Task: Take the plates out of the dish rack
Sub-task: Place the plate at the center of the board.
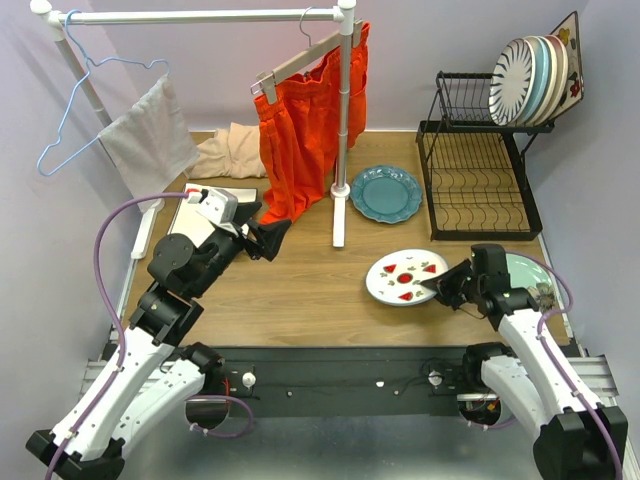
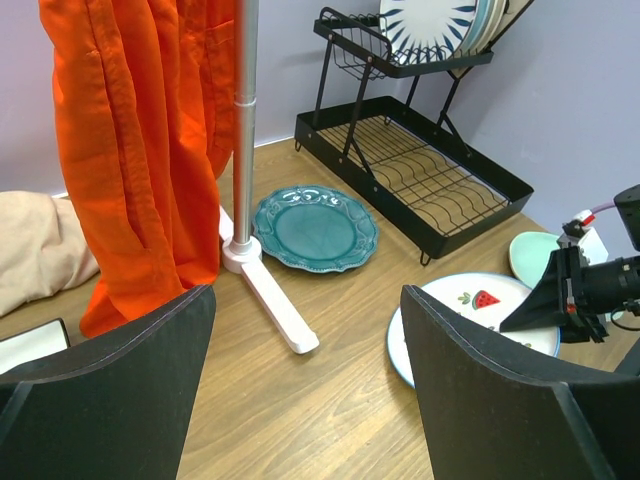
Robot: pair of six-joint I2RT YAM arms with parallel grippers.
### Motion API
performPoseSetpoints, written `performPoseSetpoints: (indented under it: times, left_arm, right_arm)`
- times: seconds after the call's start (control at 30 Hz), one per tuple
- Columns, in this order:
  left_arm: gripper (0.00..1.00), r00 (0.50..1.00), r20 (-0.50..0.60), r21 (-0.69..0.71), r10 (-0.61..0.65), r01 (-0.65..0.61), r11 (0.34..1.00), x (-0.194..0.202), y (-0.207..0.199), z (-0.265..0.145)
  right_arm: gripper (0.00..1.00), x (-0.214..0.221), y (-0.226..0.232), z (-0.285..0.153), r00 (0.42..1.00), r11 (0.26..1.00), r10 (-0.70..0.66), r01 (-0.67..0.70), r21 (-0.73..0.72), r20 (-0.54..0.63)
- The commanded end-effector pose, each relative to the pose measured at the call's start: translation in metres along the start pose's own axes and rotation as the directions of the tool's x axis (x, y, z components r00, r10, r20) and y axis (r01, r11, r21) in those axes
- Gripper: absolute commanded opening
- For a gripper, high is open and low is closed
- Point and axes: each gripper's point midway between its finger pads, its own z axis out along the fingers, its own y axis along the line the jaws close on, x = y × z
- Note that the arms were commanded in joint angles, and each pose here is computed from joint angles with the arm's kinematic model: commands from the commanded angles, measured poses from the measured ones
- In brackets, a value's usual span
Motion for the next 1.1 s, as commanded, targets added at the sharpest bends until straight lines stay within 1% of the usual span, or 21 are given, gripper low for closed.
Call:
performPoseSetpoints:
  times: [0.0,0.07,0.17,0.23,0.27,0.53,0.63,0.73,0.9,1.07]
  left_arm:
    - [0.84,1.000,0.011,0.020,0.001,-0.001,1.000,-0.003,-0.004,-0.002]
    - [0.84,1.000,0.008,0.022,-0.001,0.001,1.000,-0.003,-0.004,-0.001]
    - [0.84,1.000,0.009,0.021,0.001,-0.001,1.000,-0.003,-0.004,-0.001]
    - [0.84,1.000,0.008,0.022,0.001,-0.001,1.000,-0.003,-0.004,-0.001]
    - [0.84,1.000,0.010,0.023,0.001,-0.001,1.000,-0.003,-0.004,-0.001]
    - [0.84,1.000,0.010,0.021,0.001,-0.001,1.000,-0.003,-0.004,-0.001]
    - [0.84,1.000,0.012,0.018,0.001,-0.001,1.000,-0.004,-0.004,-0.002]
    - [0.84,1.000,0.012,0.018,0.001,-0.001,1.000,-0.004,-0.004,-0.002]
    - [0.84,1.000,0.016,0.014,0.003,-0.003,1.000,-0.005,-0.003,-0.002]
    - [0.84,1.000,0.013,0.014,0.003,-0.003,1.000,-0.004,-0.003,-0.002]
  right_arm:
    - [0.30,-0.027,-0.025,0.009,0.982,0.990,0.082,-0.101,0.100,0.172]
    - [0.32,-0.030,-0.029,0.010,0.978,0.987,0.083,-0.107,0.117,0.192]
    - [0.34,-0.028,-0.033,0.012,0.979,0.986,0.080,-0.105,0.127,0.187]
    - [0.38,-0.026,-0.034,0.012,0.980,0.986,0.078,-0.103,0.130,0.180]
    - [0.42,-0.026,-0.036,0.013,0.981,0.986,0.075,-0.100,0.133,0.180]
    - [0.45,-0.025,-0.046,0.017,0.983,0.980,0.063,-0.094,0.178,0.175]
    - [0.46,-0.028,-0.046,0.017,0.981,0.978,0.056,-0.091,0.187,0.184]
    - [0.49,-0.032,-0.047,0.016,0.979,0.975,0.044,-0.086,0.204,0.201]
    - [0.50,-0.037,-0.061,0.014,0.968,0.951,0.067,-0.136,0.279,0.242]
    - [0.51,-0.036,-0.074,0.012,0.964,0.921,0.080,-0.169,0.351,0.253]
